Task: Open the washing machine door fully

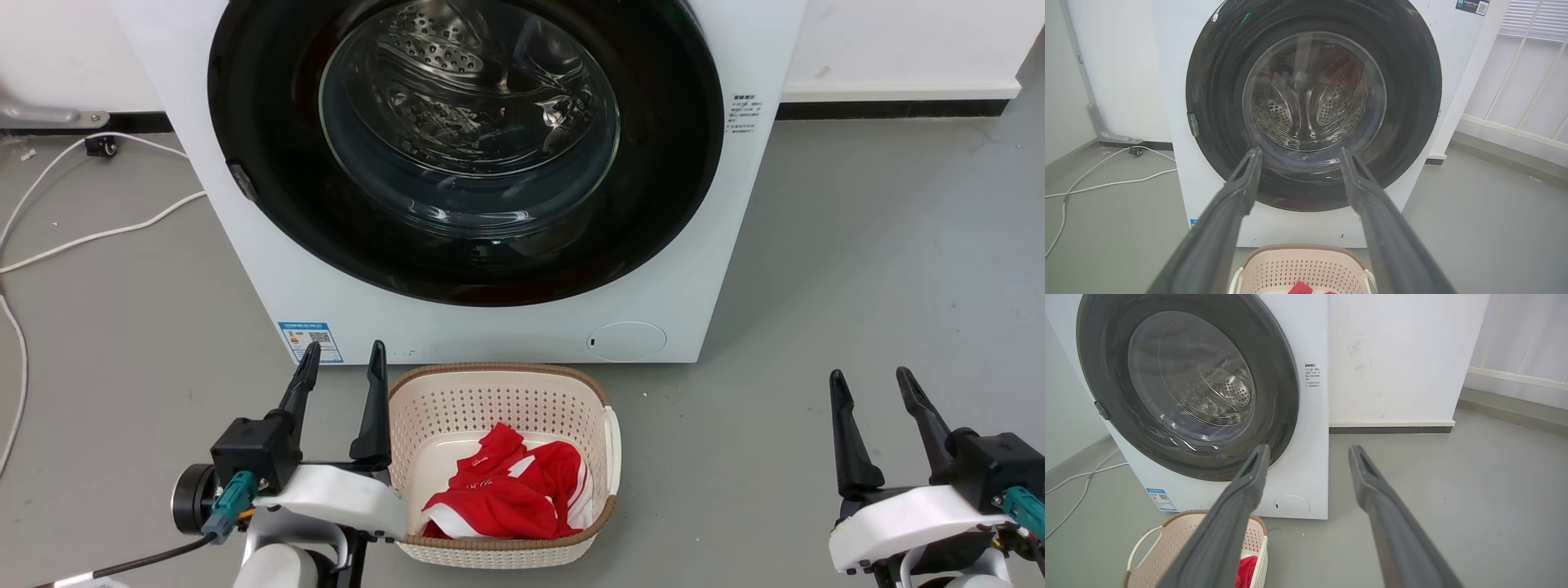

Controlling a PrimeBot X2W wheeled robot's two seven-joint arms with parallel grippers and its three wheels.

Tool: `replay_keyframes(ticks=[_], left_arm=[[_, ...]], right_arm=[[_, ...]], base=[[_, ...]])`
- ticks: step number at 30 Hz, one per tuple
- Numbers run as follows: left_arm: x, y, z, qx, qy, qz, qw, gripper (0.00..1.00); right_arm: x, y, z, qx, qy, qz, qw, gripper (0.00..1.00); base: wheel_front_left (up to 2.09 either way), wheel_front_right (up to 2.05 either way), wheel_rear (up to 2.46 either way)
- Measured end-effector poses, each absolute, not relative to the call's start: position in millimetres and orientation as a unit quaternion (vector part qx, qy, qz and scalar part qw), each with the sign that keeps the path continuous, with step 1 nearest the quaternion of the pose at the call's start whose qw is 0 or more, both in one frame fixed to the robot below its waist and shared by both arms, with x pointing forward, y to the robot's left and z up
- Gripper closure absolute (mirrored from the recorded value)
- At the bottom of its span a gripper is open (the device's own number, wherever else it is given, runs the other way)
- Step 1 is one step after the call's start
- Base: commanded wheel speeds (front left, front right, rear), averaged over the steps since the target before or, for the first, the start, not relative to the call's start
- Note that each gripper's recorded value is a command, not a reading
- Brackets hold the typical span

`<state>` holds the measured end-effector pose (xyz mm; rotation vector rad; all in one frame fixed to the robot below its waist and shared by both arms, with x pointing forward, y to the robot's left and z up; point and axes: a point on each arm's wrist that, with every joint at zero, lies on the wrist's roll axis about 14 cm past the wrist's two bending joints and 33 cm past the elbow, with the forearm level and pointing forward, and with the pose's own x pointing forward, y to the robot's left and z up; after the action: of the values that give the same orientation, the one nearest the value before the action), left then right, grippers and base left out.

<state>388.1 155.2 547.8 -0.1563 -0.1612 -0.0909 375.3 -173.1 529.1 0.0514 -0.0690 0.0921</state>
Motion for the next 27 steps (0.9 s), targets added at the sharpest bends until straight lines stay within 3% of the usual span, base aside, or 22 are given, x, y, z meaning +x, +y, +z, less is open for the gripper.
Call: replay_keyframes(ticks=[27], left_arm=[[386.1,151.4,555.8,0.006,-0.111,-0.051,0.993,0.00]], right_arm=[[373.4,-174.0,528.4,-0.026,-0.047,0.047,0.997,0.00]], base=[[0.00,0.00,0.00]])
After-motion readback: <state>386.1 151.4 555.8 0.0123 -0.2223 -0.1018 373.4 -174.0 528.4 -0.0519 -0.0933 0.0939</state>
